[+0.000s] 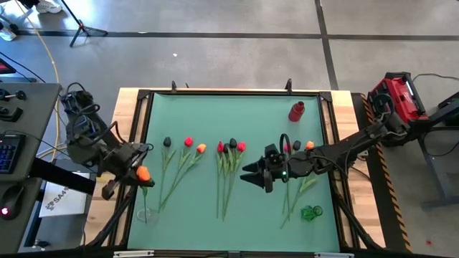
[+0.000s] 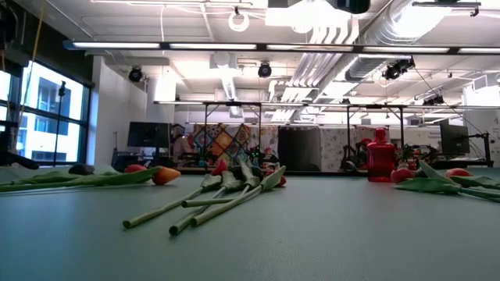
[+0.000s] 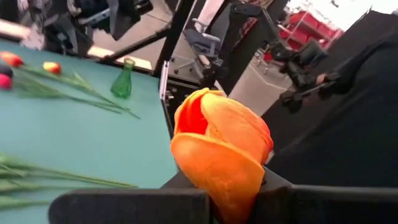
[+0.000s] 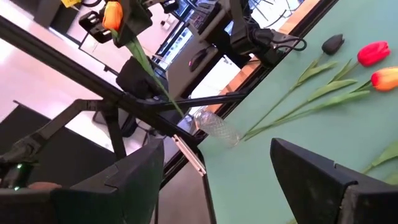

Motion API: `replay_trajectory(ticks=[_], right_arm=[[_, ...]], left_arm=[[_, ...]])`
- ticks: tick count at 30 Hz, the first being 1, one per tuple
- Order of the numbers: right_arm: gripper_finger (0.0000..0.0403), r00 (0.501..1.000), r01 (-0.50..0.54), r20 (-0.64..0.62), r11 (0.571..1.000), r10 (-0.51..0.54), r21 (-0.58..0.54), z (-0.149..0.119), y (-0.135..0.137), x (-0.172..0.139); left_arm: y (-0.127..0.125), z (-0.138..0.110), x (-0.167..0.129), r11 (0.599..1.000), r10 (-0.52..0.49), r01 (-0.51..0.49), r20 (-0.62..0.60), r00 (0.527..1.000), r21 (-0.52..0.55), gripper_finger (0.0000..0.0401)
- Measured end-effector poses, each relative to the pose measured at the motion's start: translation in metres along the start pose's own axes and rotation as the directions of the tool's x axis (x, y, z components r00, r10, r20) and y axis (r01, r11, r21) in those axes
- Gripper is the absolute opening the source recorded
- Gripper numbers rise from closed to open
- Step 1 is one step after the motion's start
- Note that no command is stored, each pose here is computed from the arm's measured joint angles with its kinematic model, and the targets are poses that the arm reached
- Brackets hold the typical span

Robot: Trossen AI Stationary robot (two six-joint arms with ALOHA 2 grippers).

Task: Sort flowers into vase by color
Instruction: Put the orange tulip into the transparent vase

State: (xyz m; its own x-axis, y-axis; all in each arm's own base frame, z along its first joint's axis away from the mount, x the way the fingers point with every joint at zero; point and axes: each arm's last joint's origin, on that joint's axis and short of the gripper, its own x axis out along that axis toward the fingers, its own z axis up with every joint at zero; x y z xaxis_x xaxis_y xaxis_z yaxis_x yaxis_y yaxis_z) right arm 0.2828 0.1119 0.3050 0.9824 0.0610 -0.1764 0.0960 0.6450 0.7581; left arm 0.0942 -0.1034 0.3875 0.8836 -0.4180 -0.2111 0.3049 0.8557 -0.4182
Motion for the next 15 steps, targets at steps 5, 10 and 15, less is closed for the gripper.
replay_trajectory(ticks=[5,10,15], right_arm=[[0.0281,1.0,-0.003,-0.006,1.0,0.003,0.025,-0.002,0.001,-0.001],[0.0281,1.0,0.005,0.0,0.999,-0.005,0.041,-0.002,0.001,-0.001],[0.0281,1.0,0.015,0.014,0.999,-0.016,0.041,-0.001,0.0,-0.001]], left_arm=[[-0.002,0.0,-0.007,0.998,-0.003,0.001,0.024,1.0,0.061,0.0003],[0.0,0.002,-0.016,0.998,-0.028,0.026,0.042,0.999,0.056,0.0003],[0.001,0.004,-0.022,0.998,-0.045,0.042,0.053,0.998,0.056,0.0003]])
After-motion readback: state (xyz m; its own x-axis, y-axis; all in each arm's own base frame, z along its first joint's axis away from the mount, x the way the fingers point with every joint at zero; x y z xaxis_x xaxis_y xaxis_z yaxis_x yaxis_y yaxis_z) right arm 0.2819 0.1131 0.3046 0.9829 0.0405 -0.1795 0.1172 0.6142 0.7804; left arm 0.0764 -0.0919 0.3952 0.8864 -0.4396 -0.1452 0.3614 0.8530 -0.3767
